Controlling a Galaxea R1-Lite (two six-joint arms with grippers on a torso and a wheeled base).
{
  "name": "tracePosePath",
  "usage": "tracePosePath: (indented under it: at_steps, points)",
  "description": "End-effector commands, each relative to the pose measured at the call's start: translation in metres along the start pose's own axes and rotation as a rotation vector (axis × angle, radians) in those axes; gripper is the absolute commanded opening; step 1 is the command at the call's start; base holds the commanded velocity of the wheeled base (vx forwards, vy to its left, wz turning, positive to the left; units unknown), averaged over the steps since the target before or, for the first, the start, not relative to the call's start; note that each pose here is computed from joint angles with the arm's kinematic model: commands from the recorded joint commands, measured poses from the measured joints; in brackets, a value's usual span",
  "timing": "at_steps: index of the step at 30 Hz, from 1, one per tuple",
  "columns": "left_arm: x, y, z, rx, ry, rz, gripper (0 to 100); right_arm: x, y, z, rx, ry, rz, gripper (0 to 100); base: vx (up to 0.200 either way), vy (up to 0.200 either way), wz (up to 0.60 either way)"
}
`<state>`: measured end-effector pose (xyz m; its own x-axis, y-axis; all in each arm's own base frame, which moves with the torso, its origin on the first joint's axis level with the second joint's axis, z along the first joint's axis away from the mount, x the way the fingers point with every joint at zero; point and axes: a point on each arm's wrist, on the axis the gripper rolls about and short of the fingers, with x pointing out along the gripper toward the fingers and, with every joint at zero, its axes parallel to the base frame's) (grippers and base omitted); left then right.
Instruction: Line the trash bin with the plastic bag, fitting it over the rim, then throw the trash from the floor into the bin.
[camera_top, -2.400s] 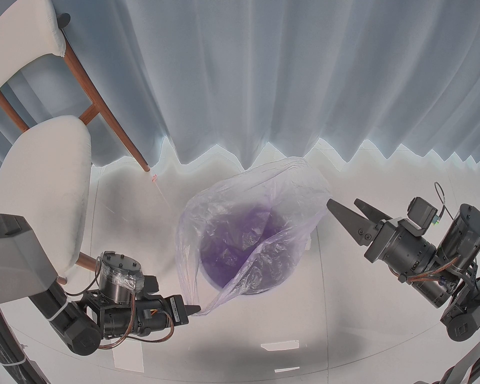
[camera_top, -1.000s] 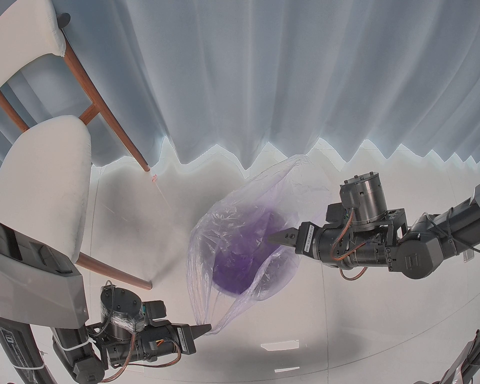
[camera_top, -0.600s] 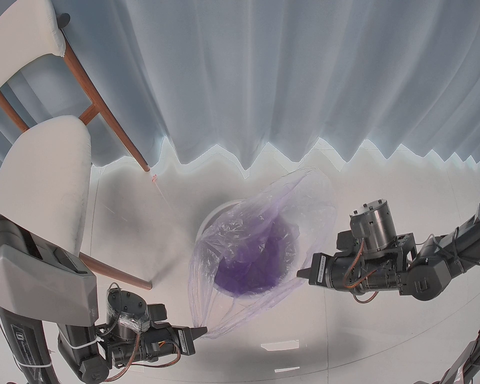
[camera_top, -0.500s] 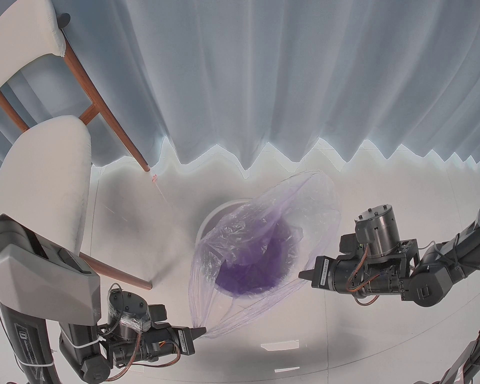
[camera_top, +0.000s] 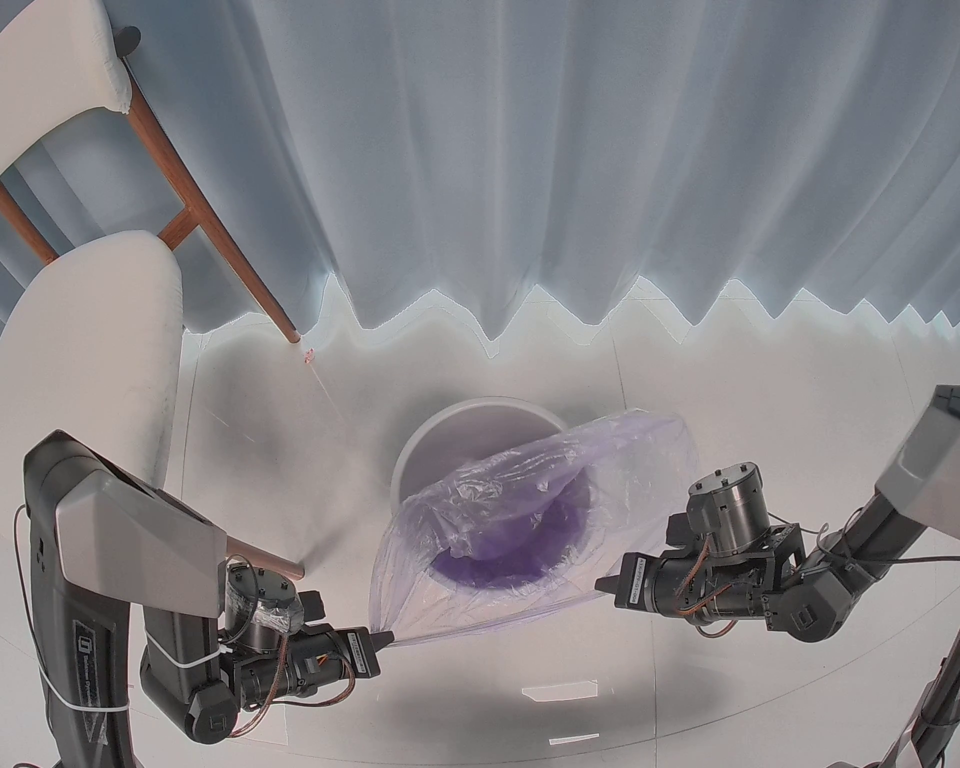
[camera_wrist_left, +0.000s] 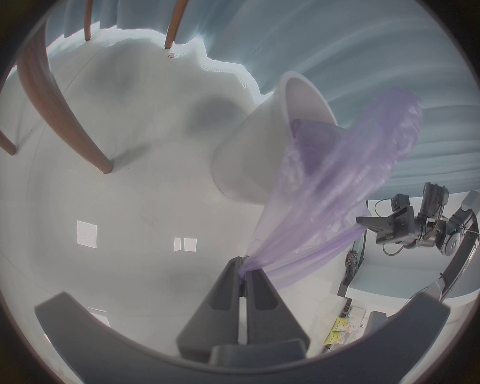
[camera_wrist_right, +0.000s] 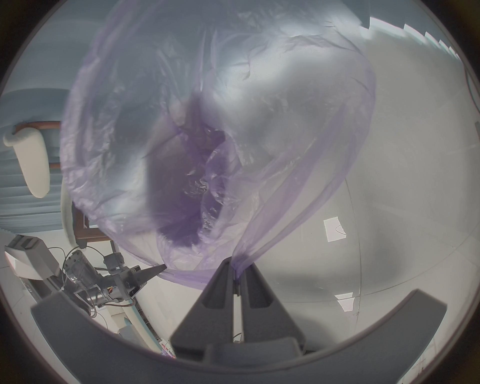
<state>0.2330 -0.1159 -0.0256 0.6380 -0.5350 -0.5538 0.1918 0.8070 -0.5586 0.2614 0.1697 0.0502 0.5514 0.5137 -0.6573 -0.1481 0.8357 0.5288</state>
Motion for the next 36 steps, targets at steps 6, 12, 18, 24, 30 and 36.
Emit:
tracePosePath:
  at_steps: [6,12,18,24,30,36]
  points:
    - [0.025,0.017,-0.001,-0.022,-0.015,0.059,0,0.041,-0.023,-0.010,0.014,0.008,-0.027,0,0.000,0.000,0.00]
    - [0.036,0.022,0.008,-0.028,-0.073,0.055,0,0.057,-0.031,0.002,0.029,-0.043,-0.019,0,0.000,0.000,0.00]
    - [0.039,0.021,0.015,-0.029,-0.116,0.064,0,0.056,-0.030,0.012,0.033,-0.081,-0.006,0,0.000,0.000,0.00]
    - [0.038,0.021,0.013,-0.026,-0.107,0.067,0,0.054,-0.031,0.011,-0.010,-0.113,-0.005,0,0.000,0.000,0.00]
    - [0.032,0.017,0.009,-0.021,-0.091,0.064,100,0.045,-0.030,-0.003,-0.031,-0.134,-0.018,100,0.000,0.000,0.00]
    - [-0.004,-0.008,0.000,0.021,-0.056,0.033,100,-0.001,-0.013,-0.032,-0.091,-0.080,0.070,100,0.000,0.000,0.00]
